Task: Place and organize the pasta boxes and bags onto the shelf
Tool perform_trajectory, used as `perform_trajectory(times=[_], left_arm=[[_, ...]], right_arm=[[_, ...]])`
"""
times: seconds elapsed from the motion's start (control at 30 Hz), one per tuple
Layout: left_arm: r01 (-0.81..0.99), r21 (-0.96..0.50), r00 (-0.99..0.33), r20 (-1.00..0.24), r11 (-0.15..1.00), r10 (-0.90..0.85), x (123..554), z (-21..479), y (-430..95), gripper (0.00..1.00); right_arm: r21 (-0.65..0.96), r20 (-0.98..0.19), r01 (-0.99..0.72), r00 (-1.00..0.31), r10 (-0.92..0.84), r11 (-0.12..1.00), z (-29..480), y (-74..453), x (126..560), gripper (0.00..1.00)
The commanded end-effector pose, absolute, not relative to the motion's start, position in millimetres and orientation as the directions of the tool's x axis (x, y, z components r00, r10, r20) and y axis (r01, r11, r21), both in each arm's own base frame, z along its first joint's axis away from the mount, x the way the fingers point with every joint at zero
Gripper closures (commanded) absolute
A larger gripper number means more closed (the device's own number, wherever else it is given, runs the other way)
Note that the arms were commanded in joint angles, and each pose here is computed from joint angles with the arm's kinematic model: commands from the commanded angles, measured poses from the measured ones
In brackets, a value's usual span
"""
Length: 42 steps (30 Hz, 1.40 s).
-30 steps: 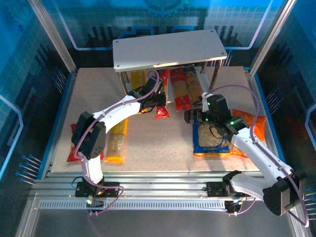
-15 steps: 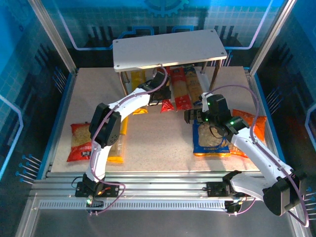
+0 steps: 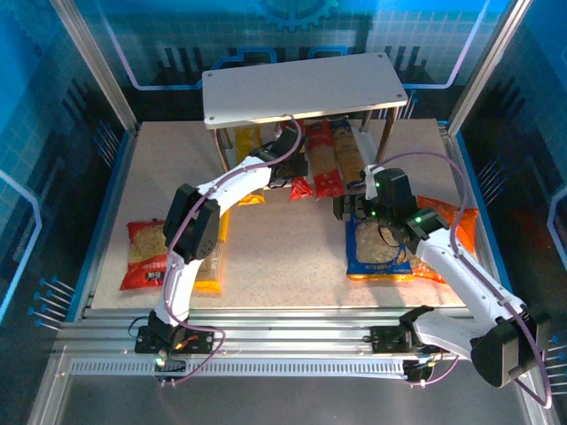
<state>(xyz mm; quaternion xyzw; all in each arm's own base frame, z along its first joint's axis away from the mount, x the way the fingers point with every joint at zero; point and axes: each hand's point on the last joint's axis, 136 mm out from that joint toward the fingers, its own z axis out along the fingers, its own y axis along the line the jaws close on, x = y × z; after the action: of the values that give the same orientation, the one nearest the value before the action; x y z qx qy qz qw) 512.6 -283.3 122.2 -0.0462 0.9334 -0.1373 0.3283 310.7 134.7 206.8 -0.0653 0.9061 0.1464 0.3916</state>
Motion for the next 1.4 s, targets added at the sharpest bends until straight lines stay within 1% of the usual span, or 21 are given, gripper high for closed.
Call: perform_trajectory(times=[0.0,0.07,0.27,0.33,0.5,0.73,0.8,0.87,0.9,0.97,1.0,1.2,1.37], left_arm=[[-0.013,-0.341,-0.7,-0.668,0.94,-0.252,537.2,153.5,-286.2,0.98],[-0.025,-0.335,-0.704,-0.664,0.942,-0.254,537.1,149.2,-284.7,0.94],[-0.028,-0.351,-0.722,-0.64,0.936,-0.262,536.8,140.1,-289.3,0.93],[-0.032,-0.355,-0.731,-0.629,0.934,-0.264,535.7,135.6,-290.3,0.88],[-0.04,-0.351,-0.746,-0.612,0.935,-0.262,531.9,124.8,-289.5,0.69],[-0.039,-0.338,-0.753,-0.609,0.94,-0.25,528.4,122.3,-286.9,0.44],[-0.039,-0.333,-0.751,-0.612,0.942,-0.248,526.8,123.9,-284.9,0.36],[-0.033,-0.333,-0.747,-0.618,0.942,-0.244,525.4,126.2,-284.2,0.31],[-0.031,-0.333,-0.744,-0.622,0.942,-0.244,524.7,128.1,-283.4,0.21],[-0.023,-0.331,-0.739,-0.63,0.943,-0.239,523.5,132.6,-282.3,0.12],[-0.014,-0.331,-0.735,-0.636,0.943,-0.234,522.9,135.3,-282.2,0.09],[0.03,-0.326,-0.685,-0.695,0.945,-0.218,513.4,161.4,-275.1,0.11],[0.125,-0.257,-0.618,-0.776,0.958,-0.128,493.2,190.7,-278.0,0.09]], right_arm=[[0.216,-0.748,-0.241,-0.663,0.001,0.946,218.3,132.1,313.8,0.0],[0.212,-0.75,-0.24,-0.661,0.0,0.947,219.2,131.1,313.3,0.0],[0.209,-0.754,-0.237,-0.657,0.002,0.949,221.0,129.4,312.5,0.0],[0.212,-0.754,-0.237,-0.656,0.004,0.948,221.4,129.3,312.2,0.0],[0.209,-0.756,-0.235,-0.654,0.005,0.949,221.7,128.0,310.7,0.0],[0.207,-0.758,-0.231,-0.652,0.007,0.951,222.7,126.1,308.9,0.0],[0.209,-0.758,-0.23,-0.652,0.009,0.95,223.2,126.2,308.4,0.0],[0.209,-0.758,-0.229,-0.652,0.01,0.951,223.5,125.9,308.4,0.0],[0.208,-0.758,-0.229,-0.652,0.009,0.951,223.1,125.7,308.4,0.0],[0.212,-0.757,-0.226,-0.653,0.014,0.951,223.1,125.8,308.7,0.0],[0.215,-0.757,-0.227,-0.654,0.015,0.95,223.3,126.3,308.5,0.0],[0.213,-0.757,-0.224,-0.653,0.016,0.951,223.5,125.4,308.1,0.0],[0.218,-0.755,-0.225,-0.656,0.018,0.95,222.7,127.0,309.6,0.0]])
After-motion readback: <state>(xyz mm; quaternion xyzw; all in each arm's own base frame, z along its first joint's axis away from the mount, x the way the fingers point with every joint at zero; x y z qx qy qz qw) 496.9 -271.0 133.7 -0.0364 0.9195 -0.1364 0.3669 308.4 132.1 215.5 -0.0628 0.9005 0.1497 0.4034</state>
